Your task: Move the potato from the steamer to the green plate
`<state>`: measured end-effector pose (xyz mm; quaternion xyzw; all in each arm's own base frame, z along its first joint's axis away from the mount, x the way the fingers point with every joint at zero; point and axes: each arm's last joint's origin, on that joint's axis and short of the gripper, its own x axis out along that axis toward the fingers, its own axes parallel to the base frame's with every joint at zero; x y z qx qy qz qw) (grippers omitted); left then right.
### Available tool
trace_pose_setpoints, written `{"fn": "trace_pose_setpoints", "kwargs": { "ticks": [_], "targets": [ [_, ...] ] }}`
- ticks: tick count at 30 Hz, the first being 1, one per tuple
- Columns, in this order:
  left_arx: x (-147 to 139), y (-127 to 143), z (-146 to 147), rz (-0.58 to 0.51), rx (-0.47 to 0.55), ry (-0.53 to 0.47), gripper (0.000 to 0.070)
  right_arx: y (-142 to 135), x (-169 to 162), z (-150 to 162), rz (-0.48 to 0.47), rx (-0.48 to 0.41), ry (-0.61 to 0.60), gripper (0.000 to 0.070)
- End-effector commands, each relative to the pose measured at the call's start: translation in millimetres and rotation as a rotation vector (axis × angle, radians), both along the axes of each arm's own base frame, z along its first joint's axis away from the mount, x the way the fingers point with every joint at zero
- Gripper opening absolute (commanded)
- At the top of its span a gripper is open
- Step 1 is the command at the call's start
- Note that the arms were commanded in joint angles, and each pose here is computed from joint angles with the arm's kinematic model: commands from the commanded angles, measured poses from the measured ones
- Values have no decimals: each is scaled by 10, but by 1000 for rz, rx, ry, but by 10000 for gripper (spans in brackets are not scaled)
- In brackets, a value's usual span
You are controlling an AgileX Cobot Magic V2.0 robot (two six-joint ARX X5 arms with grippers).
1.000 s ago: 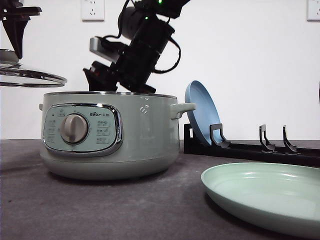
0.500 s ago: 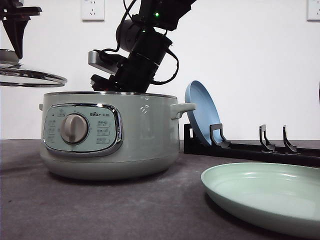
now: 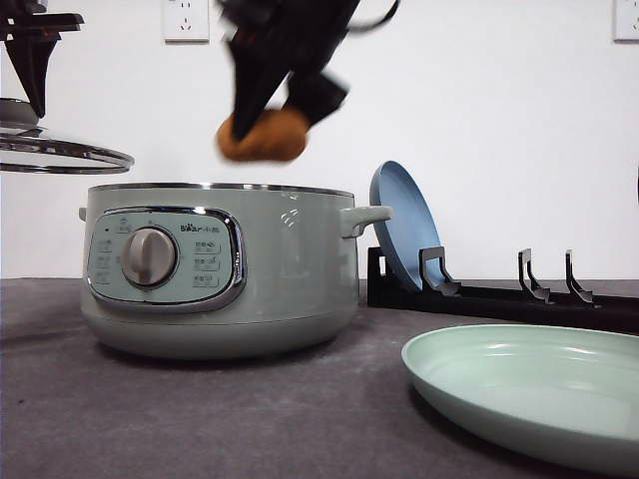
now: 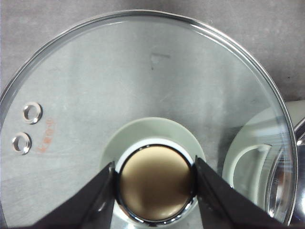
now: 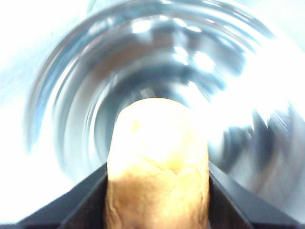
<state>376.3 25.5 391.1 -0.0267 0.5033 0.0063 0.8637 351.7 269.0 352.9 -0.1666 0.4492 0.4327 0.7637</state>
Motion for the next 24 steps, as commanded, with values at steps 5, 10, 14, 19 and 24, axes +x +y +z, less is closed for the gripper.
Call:
{"fn": "trace_pose_setpoints", "kwargs": {
  "ticks": [5, 10, 14, 19, 24],
  "targets": [
    [-53, 4, 190, 2, 1, -85, 1, -434, -373, 488, -56, 11, -6, 253],
    [-58, 3, 187, 3, 1, -79, 1, -881, -820, 609, -130, -80, -19, 253],
    [-57, 3, 187, 3, 1, -79, 1, -1211, -1185, 576, -164, -84, -6, 253],
    [-60, 1, 186, 3, 0, -76, 1, -1528, -1581, 363, -220, -58, -9, 253],
    [-59, -22, 185, -1, -2, -76, 1, -1686, -1843, -43, -298, -9, 1, 253]
  ]
}}
